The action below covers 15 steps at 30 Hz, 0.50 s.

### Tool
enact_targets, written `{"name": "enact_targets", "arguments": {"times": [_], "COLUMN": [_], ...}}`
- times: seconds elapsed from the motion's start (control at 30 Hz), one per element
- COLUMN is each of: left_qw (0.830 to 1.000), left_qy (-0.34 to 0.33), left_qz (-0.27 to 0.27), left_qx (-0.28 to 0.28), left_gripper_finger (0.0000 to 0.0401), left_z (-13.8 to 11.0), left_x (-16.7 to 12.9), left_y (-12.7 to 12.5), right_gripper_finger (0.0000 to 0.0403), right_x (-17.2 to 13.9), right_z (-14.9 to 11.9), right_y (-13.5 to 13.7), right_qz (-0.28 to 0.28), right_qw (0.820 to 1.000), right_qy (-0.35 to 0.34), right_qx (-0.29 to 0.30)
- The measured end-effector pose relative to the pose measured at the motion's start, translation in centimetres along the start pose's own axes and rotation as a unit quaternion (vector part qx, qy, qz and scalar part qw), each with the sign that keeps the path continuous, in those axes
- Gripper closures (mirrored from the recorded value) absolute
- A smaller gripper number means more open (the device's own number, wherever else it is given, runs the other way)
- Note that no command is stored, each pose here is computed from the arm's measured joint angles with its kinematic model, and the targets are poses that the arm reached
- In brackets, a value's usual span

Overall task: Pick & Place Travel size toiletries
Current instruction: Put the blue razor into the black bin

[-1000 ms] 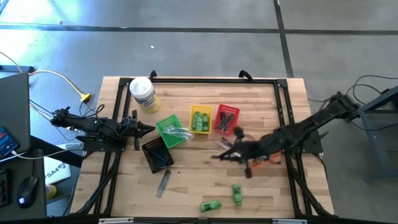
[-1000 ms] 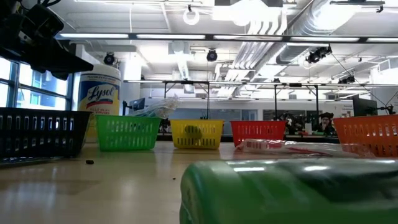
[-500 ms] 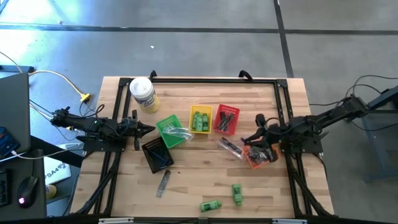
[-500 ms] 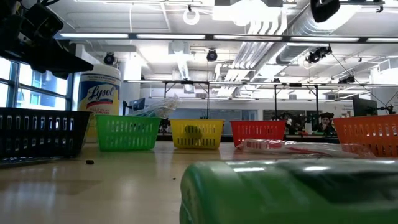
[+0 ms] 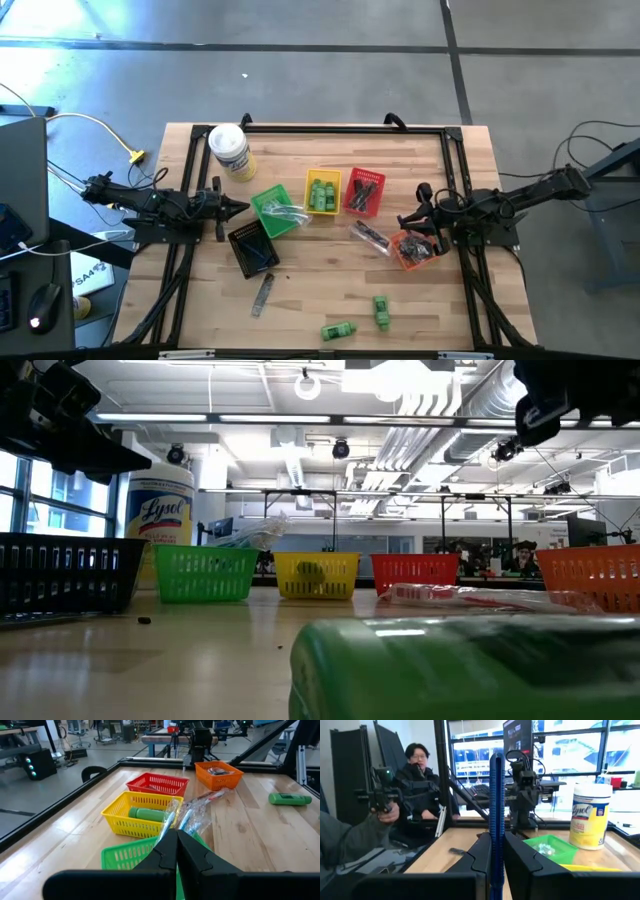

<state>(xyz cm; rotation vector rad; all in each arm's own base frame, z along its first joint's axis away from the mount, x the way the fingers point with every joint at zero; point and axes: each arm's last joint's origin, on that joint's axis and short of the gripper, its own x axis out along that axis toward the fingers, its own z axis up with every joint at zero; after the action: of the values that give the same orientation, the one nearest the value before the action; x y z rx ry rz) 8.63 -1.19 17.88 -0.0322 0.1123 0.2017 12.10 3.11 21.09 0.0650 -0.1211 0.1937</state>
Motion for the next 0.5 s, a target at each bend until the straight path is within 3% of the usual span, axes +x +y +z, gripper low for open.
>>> {"name": "enact_targets", "arguments": {"times": [0.5], "left_qw": [1.000], "left_qy": [-0.001], "left_qz": [0.000], "left_qx": [-0.001], "left_gripper_finger": [0.0401], "left_z": [0.0], "left_x": [0.0], "left_y": [0.0], "right_gripper_finger": [0.0374], "right_x": [-1.5], "right_z": [-2.1], "right_y": [-0.3], "right_qz": [-0.013], "right_qw": [0.999], "right_qy": [-0.040], "right_qx": [-0.005]}}
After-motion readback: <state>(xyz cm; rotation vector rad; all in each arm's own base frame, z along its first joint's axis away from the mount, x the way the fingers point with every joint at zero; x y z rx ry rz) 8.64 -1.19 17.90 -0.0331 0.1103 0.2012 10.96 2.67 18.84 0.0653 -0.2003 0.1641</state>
